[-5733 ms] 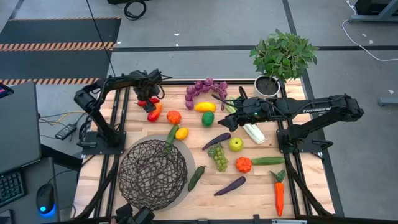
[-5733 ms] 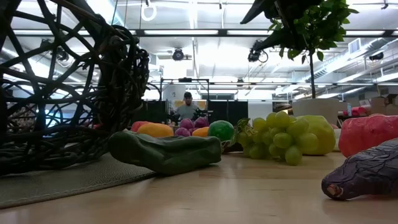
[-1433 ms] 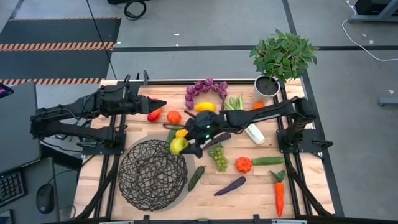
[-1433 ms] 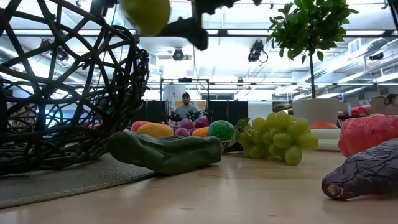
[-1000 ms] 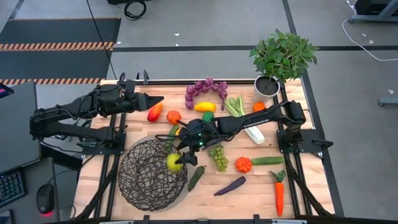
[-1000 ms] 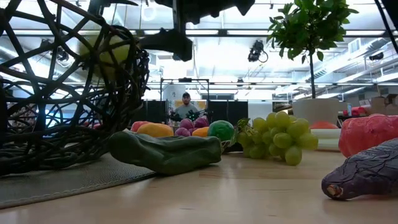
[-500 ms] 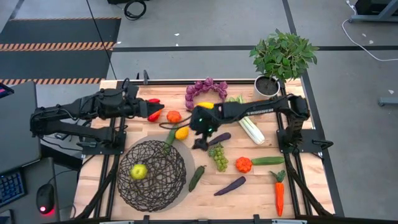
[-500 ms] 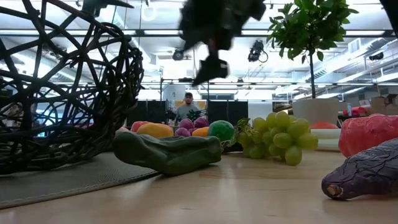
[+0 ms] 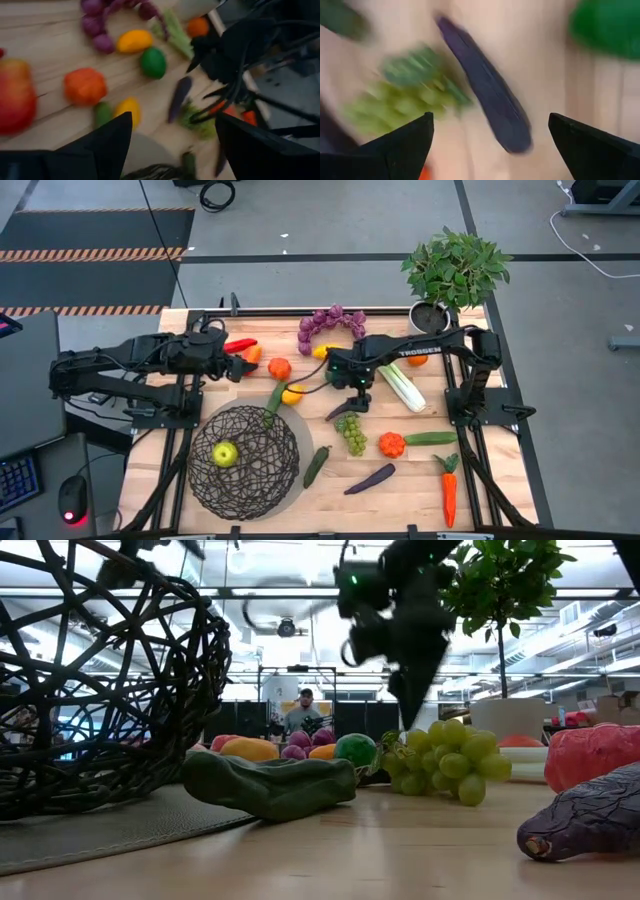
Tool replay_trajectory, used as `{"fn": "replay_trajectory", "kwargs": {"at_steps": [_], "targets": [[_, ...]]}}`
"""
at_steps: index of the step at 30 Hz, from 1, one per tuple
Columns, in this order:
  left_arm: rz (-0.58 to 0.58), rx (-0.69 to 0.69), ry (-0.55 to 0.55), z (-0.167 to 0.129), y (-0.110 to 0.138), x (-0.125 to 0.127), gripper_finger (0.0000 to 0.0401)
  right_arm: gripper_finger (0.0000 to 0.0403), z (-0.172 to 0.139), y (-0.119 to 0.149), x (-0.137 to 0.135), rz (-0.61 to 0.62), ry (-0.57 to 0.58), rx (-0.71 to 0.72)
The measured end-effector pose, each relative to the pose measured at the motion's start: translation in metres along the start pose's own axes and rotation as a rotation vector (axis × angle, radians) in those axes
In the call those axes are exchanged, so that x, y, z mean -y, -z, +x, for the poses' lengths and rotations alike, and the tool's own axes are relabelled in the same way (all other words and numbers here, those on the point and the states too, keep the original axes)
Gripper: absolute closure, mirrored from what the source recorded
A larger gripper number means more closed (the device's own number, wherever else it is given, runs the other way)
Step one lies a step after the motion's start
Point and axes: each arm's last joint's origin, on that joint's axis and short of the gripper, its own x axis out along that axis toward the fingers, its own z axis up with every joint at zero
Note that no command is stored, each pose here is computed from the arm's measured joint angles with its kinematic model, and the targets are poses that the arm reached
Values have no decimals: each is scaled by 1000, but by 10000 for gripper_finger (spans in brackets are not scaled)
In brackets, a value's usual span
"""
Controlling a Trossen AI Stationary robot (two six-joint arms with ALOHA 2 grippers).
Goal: Build produce basket
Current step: Put the top violet eggplant into the black basket
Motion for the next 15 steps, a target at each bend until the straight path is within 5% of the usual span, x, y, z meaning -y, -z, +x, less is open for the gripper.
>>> {"fn": "replay_trajectory", "kwargs": {"at_steps": [6,15], "targets": [[22,-15,-180,3,6,-12,110,16,15,19,15,-14,16,-119],[-8,37,-102,4,1,-5,110,18,31,42,31,-10,-3,-240]]}}
